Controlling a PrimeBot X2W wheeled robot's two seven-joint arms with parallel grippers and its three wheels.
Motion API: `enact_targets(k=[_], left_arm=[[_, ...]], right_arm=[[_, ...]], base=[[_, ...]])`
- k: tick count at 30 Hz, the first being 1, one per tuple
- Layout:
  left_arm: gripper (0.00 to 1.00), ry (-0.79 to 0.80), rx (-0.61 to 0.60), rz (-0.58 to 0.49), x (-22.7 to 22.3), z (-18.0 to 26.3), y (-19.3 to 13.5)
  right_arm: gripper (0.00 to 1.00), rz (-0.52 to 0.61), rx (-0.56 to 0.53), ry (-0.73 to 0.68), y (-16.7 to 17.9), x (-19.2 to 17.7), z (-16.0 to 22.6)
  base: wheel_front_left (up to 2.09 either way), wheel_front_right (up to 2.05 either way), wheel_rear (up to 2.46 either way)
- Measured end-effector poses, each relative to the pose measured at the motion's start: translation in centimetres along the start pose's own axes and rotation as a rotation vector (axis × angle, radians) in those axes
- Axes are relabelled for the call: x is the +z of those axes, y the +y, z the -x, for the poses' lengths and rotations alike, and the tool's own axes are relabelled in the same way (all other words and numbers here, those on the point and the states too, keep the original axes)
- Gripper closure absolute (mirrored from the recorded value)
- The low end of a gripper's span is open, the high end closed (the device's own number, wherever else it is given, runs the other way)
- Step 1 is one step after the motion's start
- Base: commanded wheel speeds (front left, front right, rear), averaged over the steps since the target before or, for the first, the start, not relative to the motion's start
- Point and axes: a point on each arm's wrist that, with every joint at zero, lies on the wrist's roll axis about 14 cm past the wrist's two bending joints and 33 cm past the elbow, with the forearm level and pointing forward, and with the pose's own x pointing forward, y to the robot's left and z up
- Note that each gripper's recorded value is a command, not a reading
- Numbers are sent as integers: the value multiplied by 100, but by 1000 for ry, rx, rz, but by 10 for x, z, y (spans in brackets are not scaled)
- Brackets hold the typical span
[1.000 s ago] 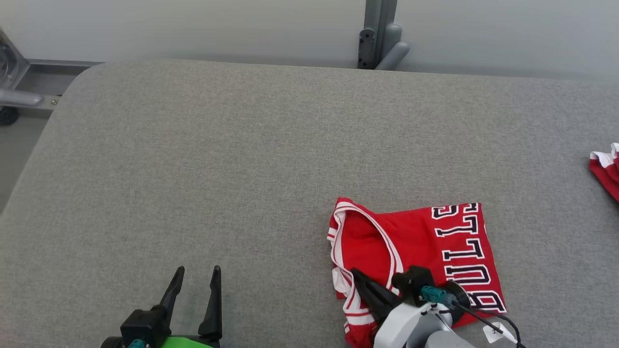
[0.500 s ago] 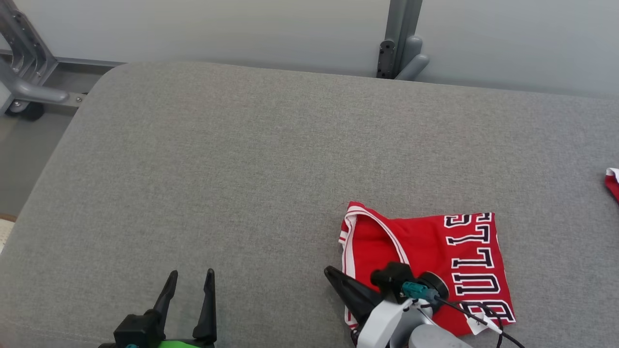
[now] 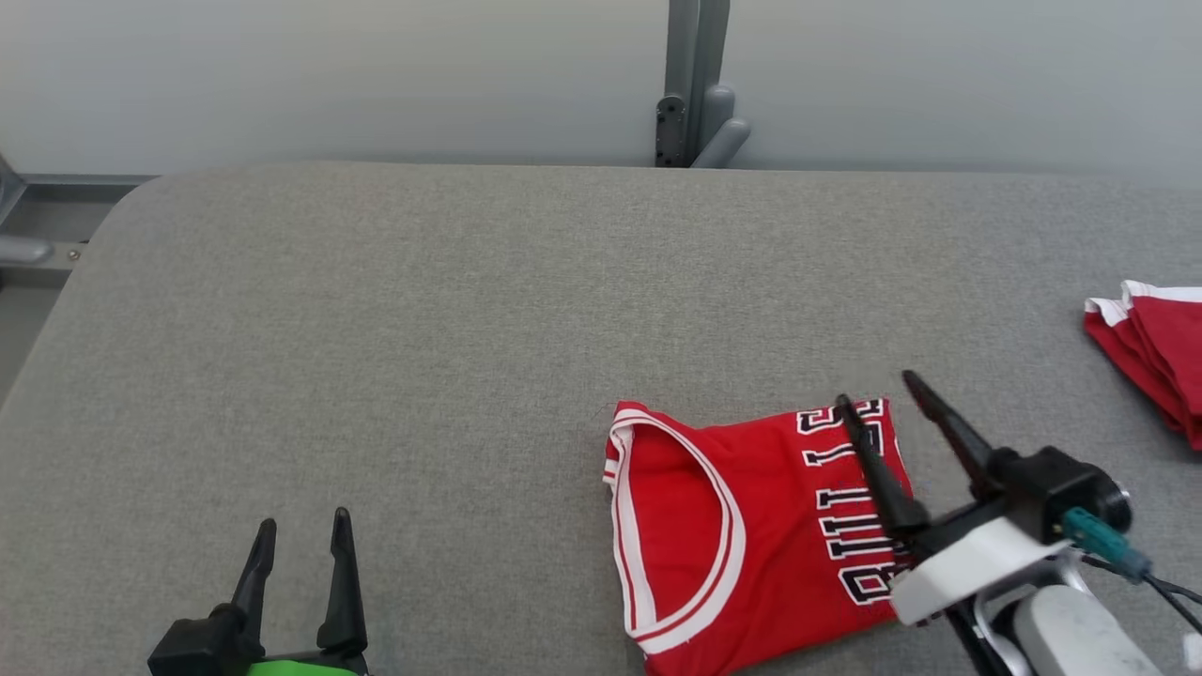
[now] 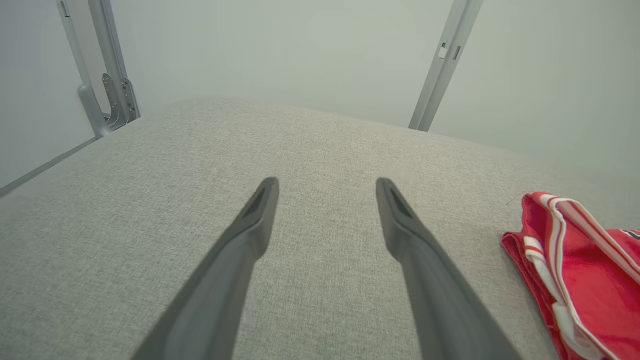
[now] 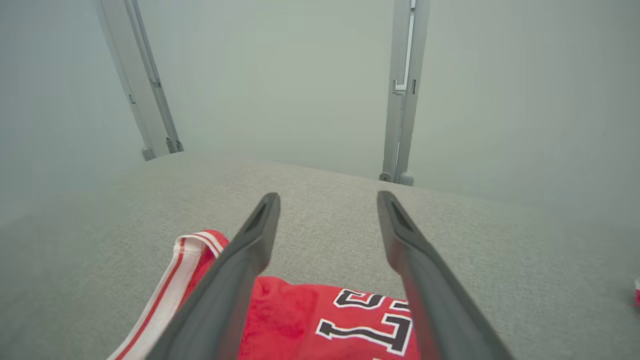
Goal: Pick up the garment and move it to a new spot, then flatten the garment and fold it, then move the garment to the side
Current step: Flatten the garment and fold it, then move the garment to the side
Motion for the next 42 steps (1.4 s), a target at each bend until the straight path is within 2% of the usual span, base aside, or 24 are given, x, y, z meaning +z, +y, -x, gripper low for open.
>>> enact_targets(k=[4,8,16,22,30,33,37,39,42], left_arm=[[0,1,-24,3,0,-2,-7],[0,1,-74,7,-1,-6,-20],[0,19,-142,-3,-6,-11,-39],[0,31,-158,-2,-10,-11,-43],[0,27,-171,-10,-9,-10,-45],[0,27,-169,-10,-9,-9,-45],[0,28,-163,-7,-9,-8,-43],[0,37,-160,-3,-12,-6,-42],[0,60,-157,0,-19,-3,-42]], right_arm=[[0,48,-181,-40,-51,17,32],[0,68,-326,-37,-84,19,66],[0,15,-509,48,-109,-12,116],[0,-11,-574,116,-111,-34,140],[0,-18,-576,138,-107,-41,143],[0,-67,-562,145,-101,-49,137],[0,-180,-462,216,-75,-66,112],[0,-227,-412,234,-72,-59,93],[0,-276,-328,337,-65,-58,73]], base=[[0,0,0],[0,0,0],[0,0,0],[0,0,0],[0,0,0],[0,0,0],[0,0,0],[0,0,0],[0,0,0]])
